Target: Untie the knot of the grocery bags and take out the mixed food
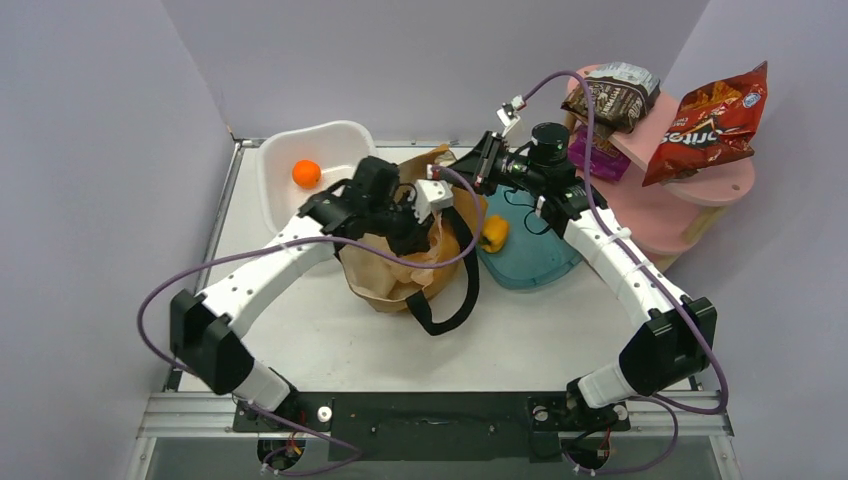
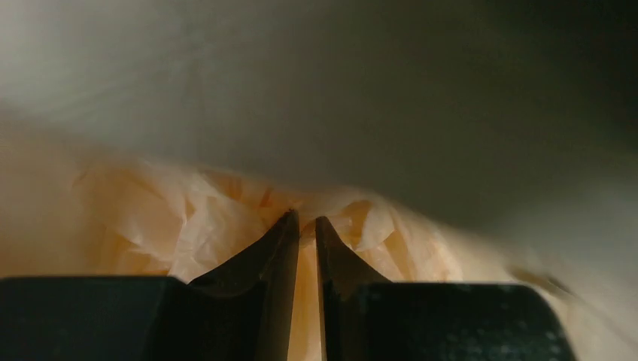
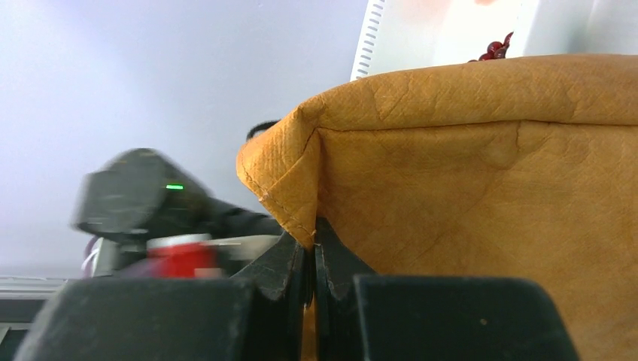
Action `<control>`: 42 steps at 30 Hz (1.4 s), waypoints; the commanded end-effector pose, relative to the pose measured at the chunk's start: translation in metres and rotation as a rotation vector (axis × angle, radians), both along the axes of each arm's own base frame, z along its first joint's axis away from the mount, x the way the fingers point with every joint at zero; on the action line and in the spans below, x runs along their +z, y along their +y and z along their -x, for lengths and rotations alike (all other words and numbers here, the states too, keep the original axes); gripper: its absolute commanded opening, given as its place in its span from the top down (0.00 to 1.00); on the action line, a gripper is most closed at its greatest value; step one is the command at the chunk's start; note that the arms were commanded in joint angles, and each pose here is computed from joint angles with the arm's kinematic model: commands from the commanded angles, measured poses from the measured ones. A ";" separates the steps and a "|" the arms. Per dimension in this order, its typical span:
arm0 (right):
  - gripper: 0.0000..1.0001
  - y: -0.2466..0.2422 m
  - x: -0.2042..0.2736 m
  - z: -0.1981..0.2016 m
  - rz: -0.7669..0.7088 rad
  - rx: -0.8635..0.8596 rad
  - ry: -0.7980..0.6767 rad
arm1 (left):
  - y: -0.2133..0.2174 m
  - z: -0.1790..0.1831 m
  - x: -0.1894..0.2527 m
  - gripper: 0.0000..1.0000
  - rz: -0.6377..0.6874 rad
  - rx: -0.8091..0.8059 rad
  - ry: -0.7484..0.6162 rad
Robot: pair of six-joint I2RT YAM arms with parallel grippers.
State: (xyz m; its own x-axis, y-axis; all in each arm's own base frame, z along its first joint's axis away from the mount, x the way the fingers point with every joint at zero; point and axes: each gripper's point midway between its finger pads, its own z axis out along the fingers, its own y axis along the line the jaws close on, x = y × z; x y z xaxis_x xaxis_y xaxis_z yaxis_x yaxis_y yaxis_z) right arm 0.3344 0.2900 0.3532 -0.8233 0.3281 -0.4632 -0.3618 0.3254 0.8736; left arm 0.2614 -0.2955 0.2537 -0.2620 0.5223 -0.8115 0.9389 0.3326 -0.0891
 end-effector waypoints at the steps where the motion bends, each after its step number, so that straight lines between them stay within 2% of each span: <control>1: 1.00 -0.007 0.026 0.002 -0.046 0.000 -0.068 | -0.005 -0.059 -0.050 0.88 -0.101 0.187 -0.093; 4: 1.00 -0.018 0.025 -0.002 -0.050 -0.021 -0.069 | 0.007 -0.070 -0.105 0.88 -0.174 0.240 -0.078; 6: 1.00 -0.025 0.024 -0.004 -0.049 -0.034 -0.071 | 0.012 -0.074 -0.127 0.87 -0.177 0.241 -0.060; 8: 1.00 -0.031 0.023 -0.006 -0.047 -0.047 -0.073 | 0.021 -0.076 -0.140 0.83 -0.170 0.244 -0.020; 10: 1.00 -0.034 0.021 -0.008 -0.045 -0.053 -0.075 | 0.031 -0.077 -0.140 0.74 -0.134 0.256 0.043; 11: 1.00 -0.035 0.020 -0.008 -0.043 -0.055 -0.075 | 0.031 -0.073 -0.120 0.60 -0.044 0.229 0.071; 12: 1.00 -0.035 0.019 -0.009 -0.040 -0.056 -0.076 | 0.030 -0.070 -0.094 0.55 0.031 0.205 0.045; 13: 1.00 -0.035 0.019 -0.010 -0.039 -0.057 -0.076 | 0.028 -0.063 -0.075 0.54 0.103 0.170 0.064; 14: 1.00 -0.035 0.017 -0.010 -0.037 -0.059 -0.074 | 0.027 -0.058 -0.041 0.53 0.163 0.150 0.017; 16: 1.00 -0.034 0.014 -0.011 -0.034 -0.066 -0.069 | 0.020 -0.038 0.012 0.53 0.265 0.082 0.008; 19: 1.00 -0.032 0.011 -0.013 -0.033 -0.069 -0.063 | 0.016 -0.011 0.083 0.52 0.383 0.016 0.047; 23: 1.00 -0.029 0.008 -0.013 -0.028 -0.070 -0.065 | 0.037 -0.008 0.118 0.50 0.419 0.071 0.062; 27: 1.00 -0.023 0.012 -0.007 -0.020 -0.050 -0.087 | 0.079 -0.049 0.112 0.48 0.336 0.304 -0.035; 30: 1.00 -0.021 0.015 -0.002 0.013 -0.033 -0.128 | 0.112 -0.081 0.087 0.47 0.160 0.455 -0.165; 35: 1.00 -0.019 0.028 0.006 0.023 -0.006 -0.185 | 0.123 -0.086 0.028 0.47 -0.068 0.471 -0.137; 36: 1.00 -0.019 0.031 0.007 0.022 -0.004 -0.194 | 0.115 -0.080 0.023 0.48 -0.091 0.438 -0.139; 38: 1.00 -0.017 0.044 0.003 0.015 -0.003 -0.234 | 0.094 -0.055 0.015 0.66 -0.080 0.319 -0.092; 39: 1.00 -0.017 0.048 0.001 0.016 -0.007 -0.249 | 0.084 -0.039 0.018 0.81 -0.056 0.258 -0.072; 40: 1.00 -0.016 0.055 -0.004 0.013 -0.012 -0.266 | 0.068 -0.019 0.025 0.89 0.021 0.163 -0.027; 41: 1.00 -0.016 0.057 -0.008 0.014 -0.022 -0.273 | 0.059 -0.008 0.038 0.99 0.080 0.114 -0.036; 42: 1.00 -0.015 0.062 -0.012 0.012 -0.026 -0.282 | 0.048 0.008 0.045 1.00 0.150 0.058 0.017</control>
State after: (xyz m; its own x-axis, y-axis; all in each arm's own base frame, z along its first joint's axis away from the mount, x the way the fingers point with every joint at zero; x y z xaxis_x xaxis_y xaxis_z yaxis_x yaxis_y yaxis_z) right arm 0.3428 0.2723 0.3533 -0.7764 0.3129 -0.5471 -0.4240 0.3830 0.8207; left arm 0.3079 -0.2143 0.2541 -0.4062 0.4607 -0.7891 0.8026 0.5927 -0.0671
